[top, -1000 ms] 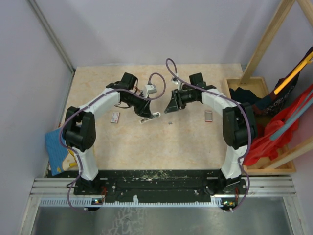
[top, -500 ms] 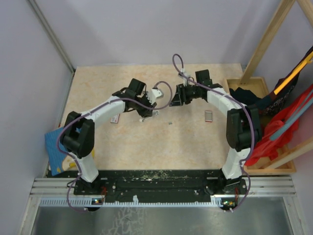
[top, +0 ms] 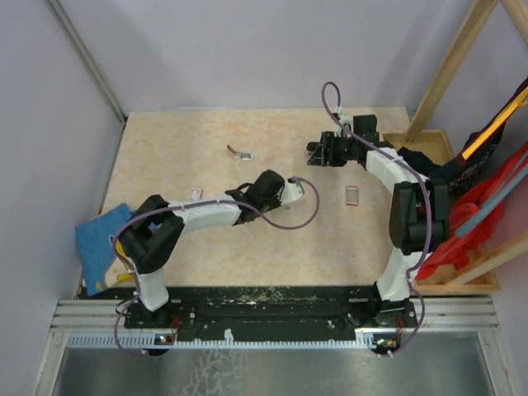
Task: Unload the staples from the stapler
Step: Unload the staple at the center of the board.
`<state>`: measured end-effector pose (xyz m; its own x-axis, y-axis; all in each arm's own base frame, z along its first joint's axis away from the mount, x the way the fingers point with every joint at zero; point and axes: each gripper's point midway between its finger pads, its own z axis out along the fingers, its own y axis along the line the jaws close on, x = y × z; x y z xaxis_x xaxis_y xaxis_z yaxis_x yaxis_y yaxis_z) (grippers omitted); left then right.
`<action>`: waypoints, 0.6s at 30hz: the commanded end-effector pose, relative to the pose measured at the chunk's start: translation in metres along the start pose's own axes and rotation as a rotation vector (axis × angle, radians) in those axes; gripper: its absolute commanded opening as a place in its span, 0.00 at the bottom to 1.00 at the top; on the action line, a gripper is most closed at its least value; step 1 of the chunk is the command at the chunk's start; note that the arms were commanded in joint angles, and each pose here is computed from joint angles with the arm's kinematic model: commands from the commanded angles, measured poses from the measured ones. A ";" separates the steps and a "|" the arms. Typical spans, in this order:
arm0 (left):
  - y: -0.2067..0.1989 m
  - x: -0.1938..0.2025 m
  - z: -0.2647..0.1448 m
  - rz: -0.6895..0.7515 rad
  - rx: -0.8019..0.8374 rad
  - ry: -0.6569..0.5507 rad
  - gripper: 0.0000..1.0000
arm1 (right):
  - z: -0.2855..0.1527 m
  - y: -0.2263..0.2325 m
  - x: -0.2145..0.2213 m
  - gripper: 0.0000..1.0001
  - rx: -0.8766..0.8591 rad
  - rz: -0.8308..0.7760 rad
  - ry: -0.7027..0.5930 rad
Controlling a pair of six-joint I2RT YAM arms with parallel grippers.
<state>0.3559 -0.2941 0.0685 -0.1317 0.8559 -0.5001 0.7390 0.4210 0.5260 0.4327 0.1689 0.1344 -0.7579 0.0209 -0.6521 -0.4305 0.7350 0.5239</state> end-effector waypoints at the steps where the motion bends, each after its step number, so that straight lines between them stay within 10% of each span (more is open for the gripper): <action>1: 0.012 0.001 0.007 0.072 -0.212 0.009 0.00 | -0.016 0.002 -0.025 0.49 0.025 -0.003 -0.092; 18: -0.016 0.009 0.007 0.130 -0.295 -0.069 0.00 | -0.019 0.003 -0.027 0.49 0.016 0.007 -0.105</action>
<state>0.3506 -0.2833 0.0446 -0.0214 0.9153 -0.4021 0.5350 0.3503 0.7688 0.4365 0.1582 0.1317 -0.7741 0.0787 -0.6282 -0.3640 0.7566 0.5433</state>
